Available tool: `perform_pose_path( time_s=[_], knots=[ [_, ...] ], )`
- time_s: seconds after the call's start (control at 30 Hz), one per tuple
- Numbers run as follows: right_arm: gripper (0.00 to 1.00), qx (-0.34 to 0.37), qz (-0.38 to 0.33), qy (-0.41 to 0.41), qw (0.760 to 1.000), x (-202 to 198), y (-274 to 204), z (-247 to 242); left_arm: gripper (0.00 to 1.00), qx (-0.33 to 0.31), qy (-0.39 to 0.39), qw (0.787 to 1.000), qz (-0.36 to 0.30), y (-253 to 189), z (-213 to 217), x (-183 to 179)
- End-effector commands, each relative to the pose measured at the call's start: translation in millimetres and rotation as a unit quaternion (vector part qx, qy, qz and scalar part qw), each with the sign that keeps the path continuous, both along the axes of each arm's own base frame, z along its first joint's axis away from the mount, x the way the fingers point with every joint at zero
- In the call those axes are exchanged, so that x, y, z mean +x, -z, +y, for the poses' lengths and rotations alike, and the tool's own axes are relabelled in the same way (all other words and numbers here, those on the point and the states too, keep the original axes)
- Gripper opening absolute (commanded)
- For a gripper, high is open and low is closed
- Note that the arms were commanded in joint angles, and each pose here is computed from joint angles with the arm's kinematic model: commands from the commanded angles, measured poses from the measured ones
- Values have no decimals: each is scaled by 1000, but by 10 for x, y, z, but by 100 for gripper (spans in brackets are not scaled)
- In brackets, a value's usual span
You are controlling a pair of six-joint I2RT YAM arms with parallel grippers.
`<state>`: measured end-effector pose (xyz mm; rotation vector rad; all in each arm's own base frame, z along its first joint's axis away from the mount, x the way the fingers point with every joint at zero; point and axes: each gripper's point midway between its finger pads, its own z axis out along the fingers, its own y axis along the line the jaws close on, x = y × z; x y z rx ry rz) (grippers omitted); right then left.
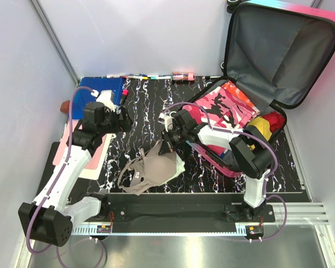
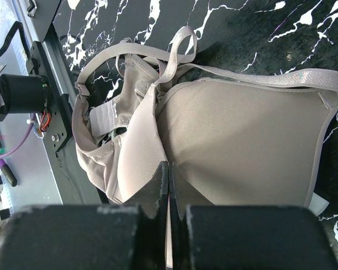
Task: Pack the luggage
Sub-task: Place the clothes at the center of the board, then pick up the clothes at the center of the board.
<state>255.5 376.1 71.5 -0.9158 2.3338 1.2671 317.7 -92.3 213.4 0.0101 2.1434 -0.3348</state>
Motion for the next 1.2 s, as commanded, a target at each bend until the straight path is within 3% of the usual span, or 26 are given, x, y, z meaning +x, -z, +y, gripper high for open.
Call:
perform_pose_path(
  time_s=[0.0,0.13,0.17,0.2,0.27,0.3,0.43,0.7,1.17],
  knots=[
    [0,29,-5,1,1000,7,-237,48,99,-8,7,1000,-21,-113,-45,53],
    [4,32,-21,33,999,67,-431,9,99,-7,7,1000,-21,-115,-44,50],
    [13,38,-32,41,998,76,-558,-7,99,-7,6,1000,-20,-108,-42,48],
    [39,41,-34,46,998,63,-621,-17,99,-6,6,1000,-21,-108,-38,49],
    [53,49,-49,59,996,49,-782,-79,99,-7,7,1000,-21,-113,-40,47],
    [75,52,-54,65,995,40,-833,-102,99,-7,8,1000,-22,-116,-48,47],
    [99,46,-63,87,993,-46,-858,-264,99,-8,6,1000,-22,-120,-42,48],
    [100,5,6,125,992,-207,-479,-408,99,-6,6,1000,-17,-82,-40,54],
    [100,-65,7,169,983,-117,56,-577,99,-5,7,1000,-11,-50,-48,67]
  ],
)
